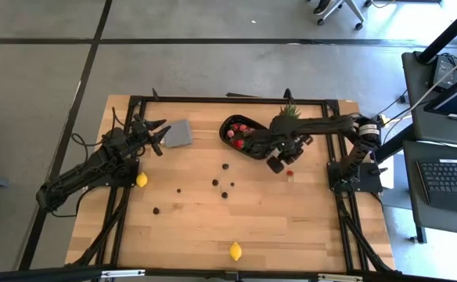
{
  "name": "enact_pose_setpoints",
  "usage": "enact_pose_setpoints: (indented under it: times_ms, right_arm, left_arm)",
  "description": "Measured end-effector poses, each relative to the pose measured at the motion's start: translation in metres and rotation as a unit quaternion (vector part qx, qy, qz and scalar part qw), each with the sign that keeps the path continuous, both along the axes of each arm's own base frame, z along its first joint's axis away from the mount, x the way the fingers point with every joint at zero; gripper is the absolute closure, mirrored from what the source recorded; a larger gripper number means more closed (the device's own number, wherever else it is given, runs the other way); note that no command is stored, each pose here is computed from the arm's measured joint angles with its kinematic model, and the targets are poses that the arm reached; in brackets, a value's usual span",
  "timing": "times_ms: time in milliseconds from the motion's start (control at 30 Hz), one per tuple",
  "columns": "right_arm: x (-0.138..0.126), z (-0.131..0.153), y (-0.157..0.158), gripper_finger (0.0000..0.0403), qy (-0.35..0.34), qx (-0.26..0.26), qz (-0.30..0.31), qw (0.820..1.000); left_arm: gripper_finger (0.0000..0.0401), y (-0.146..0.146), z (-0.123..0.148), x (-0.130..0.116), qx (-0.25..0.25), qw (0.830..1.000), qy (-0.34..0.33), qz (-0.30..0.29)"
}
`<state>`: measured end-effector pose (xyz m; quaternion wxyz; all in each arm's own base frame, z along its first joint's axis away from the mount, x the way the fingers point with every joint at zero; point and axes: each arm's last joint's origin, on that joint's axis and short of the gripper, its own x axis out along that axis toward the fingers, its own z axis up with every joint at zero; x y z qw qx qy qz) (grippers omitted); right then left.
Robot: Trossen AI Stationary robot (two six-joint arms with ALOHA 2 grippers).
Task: Pick and placing Produce into tupperware
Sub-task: Put the strawberry into the black bin
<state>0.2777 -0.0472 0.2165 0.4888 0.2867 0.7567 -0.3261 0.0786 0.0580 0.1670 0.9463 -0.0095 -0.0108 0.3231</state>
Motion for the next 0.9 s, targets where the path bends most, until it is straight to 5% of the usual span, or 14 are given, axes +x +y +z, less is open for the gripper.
enact_pose_setpoints:
  times_ms: [433, 900]
  right_arm:
    - [-0.026, -0.059, 0.038, 0.0144, 0.044, 0.01, -0.027, 0.999]
    - [-0.02, -0.083, 0.054, 0.0131, -0.046, -0.005, -0.001, 0.999]
  left_arm:
    - [0.0261, 0.0, 0.0, 0.0, 0.0, 1.0, 0.0, 0.0]
    - [0.0261, 0.0, 0.0, 0.0, 0.0, 1.0, 0.0, 0.0]
